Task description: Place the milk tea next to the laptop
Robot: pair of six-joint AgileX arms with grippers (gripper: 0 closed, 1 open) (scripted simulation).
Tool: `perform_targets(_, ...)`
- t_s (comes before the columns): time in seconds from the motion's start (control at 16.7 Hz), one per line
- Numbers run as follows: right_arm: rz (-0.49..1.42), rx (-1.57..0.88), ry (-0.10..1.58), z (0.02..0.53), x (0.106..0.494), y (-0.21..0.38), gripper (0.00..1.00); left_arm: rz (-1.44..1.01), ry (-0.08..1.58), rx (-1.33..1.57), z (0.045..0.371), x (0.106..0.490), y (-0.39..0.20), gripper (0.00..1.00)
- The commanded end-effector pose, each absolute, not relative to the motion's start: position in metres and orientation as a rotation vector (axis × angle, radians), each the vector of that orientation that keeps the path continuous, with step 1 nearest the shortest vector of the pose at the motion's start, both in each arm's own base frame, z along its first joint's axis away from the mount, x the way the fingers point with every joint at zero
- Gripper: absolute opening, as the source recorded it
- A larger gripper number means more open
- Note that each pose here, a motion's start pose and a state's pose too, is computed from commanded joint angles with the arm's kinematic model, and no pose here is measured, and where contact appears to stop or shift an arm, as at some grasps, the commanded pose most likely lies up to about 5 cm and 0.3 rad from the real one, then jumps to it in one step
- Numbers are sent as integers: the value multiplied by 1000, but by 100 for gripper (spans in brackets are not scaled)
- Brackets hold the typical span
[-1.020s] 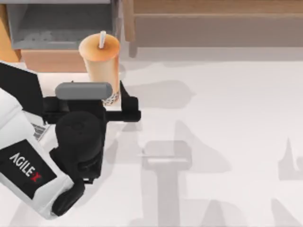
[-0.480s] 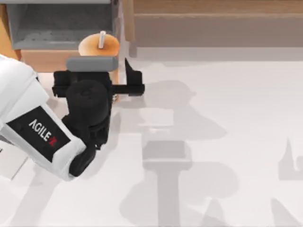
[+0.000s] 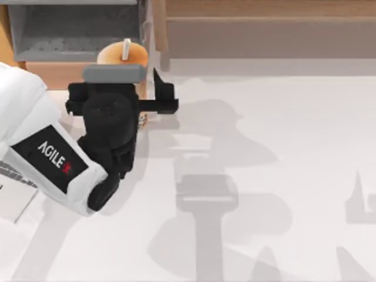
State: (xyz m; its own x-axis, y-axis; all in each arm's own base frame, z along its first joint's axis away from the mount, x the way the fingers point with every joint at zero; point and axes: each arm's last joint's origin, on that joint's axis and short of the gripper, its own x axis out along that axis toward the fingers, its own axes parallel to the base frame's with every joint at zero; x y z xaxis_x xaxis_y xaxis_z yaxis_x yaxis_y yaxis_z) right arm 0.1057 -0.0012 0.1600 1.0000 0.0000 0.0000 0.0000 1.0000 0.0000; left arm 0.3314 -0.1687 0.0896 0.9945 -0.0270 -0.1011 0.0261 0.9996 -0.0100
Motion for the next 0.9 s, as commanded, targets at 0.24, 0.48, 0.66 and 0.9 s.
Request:
perform_targets(0.24,0,0,0,160,106,-1,100,-27,101,-9,90,331,-169,55)
perform_targets(0.48,0,0,0,160,106,-1,100,-27,101,-9,90,331,-169,25)
perform_targets(0.66,0,0,0,160,106,-1,100,-27,101,-9,90,331,-169,2)
perform_targets(0.9,0,0,0,160,106,-1,100,-27,101,-9,90,331,-169,0)
